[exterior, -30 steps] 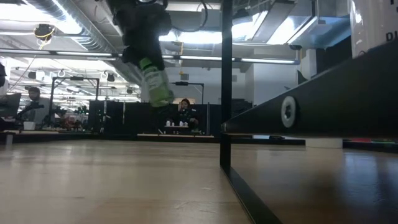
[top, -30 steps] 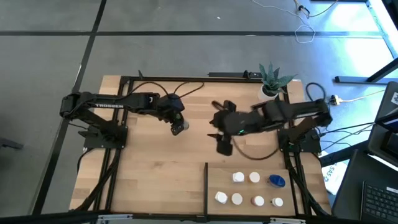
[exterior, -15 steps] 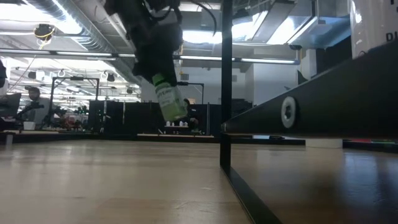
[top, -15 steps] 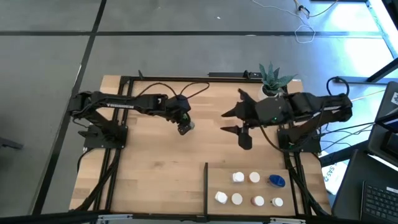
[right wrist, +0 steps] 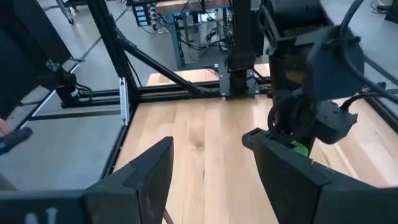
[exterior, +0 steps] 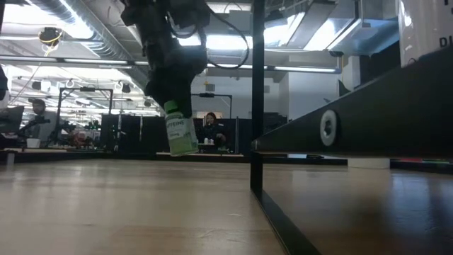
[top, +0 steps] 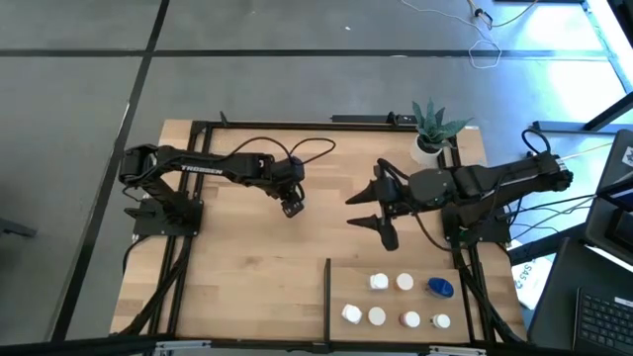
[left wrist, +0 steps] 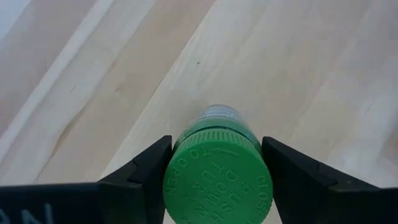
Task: Pick and place medicine bottles onto shelf by color
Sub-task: Move the green pill bottle from the top to the center
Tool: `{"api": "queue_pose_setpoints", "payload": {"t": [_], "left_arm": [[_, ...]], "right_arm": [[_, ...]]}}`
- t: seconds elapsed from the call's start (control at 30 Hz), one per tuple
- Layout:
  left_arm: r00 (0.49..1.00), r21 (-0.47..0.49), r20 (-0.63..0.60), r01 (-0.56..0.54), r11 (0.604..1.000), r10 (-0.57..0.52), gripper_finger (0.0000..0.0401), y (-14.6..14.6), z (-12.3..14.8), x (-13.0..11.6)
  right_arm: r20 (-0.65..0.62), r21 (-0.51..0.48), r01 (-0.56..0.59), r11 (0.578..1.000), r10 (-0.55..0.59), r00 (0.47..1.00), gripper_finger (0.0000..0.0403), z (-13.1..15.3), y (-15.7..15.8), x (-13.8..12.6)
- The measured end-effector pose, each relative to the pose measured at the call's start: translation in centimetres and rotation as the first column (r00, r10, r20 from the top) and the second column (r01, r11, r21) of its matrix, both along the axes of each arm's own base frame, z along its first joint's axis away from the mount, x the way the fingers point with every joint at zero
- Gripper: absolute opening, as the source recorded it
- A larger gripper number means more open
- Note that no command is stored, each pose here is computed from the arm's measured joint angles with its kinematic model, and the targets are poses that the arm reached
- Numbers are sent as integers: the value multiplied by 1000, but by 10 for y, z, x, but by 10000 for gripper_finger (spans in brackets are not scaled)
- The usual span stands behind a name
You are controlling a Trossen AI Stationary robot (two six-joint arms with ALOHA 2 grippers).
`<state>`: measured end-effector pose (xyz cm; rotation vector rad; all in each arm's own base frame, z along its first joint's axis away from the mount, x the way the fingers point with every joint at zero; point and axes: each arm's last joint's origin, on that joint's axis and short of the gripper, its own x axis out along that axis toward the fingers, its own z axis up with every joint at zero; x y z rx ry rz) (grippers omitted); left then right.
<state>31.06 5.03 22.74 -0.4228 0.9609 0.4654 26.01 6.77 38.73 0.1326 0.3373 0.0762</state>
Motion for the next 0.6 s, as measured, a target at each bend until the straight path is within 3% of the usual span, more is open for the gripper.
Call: {"api": "queue_pose_setpoints", "payload": {"t": [0.27, 0.6], "left_arm": [[996, -32, -77, -38, 999, 36, 209, -3, -4, -7], [995, -78, -90, -57, 995, 50, 209, -10, -5, -8]], "right_arm": [[-7, 0, -27, 1000, 27, 1000, 225, -24, 2, 5], [-21, -62, 79, 995, -80, 997, 225, -42, -8, 8]]}}
